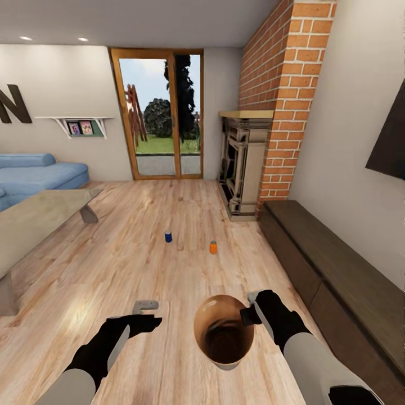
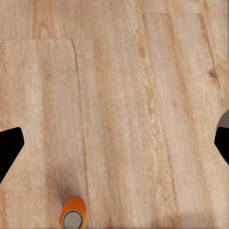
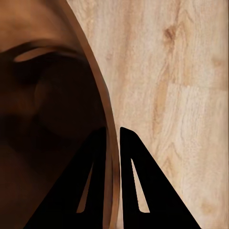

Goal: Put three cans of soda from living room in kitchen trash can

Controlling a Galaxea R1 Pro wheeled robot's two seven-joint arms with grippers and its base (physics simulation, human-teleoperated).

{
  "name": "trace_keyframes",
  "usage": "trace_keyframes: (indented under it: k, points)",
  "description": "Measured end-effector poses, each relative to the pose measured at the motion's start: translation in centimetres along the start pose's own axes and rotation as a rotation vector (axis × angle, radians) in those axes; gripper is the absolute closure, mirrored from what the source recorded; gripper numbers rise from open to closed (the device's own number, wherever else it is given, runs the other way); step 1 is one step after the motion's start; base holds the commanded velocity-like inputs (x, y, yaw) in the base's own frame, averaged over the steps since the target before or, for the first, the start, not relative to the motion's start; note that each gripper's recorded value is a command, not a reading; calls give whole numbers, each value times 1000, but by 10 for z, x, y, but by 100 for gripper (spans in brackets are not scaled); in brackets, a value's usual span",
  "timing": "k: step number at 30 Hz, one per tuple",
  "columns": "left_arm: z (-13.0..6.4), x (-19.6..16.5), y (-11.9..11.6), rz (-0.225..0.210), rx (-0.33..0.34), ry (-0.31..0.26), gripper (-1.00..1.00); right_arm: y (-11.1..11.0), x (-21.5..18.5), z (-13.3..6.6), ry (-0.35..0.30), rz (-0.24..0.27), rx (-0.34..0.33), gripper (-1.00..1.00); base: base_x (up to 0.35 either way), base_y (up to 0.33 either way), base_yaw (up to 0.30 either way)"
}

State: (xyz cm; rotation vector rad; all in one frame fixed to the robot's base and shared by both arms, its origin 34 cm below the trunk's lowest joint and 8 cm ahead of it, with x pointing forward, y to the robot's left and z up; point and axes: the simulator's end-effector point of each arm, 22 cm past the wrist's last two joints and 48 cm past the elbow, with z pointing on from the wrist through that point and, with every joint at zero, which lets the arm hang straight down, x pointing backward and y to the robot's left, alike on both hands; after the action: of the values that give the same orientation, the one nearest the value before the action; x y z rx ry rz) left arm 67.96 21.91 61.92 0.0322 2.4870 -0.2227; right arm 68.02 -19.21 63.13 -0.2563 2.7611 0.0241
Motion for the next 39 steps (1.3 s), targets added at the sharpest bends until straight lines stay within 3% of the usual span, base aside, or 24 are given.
trace_keyframes:
  k: [15,30,39]
  points:
    - [1,1,-1,-1,1,3,-100,1,1,1,3,1,-3,100,21,0,-2]
    - [3,5,0,-2,1,10,-100,2,3,4,9,2,-5,100,187,40,18]
    - [4,6,0,-3,1,13,-100,2,4,6,13,2,-5,100,16,44,84]
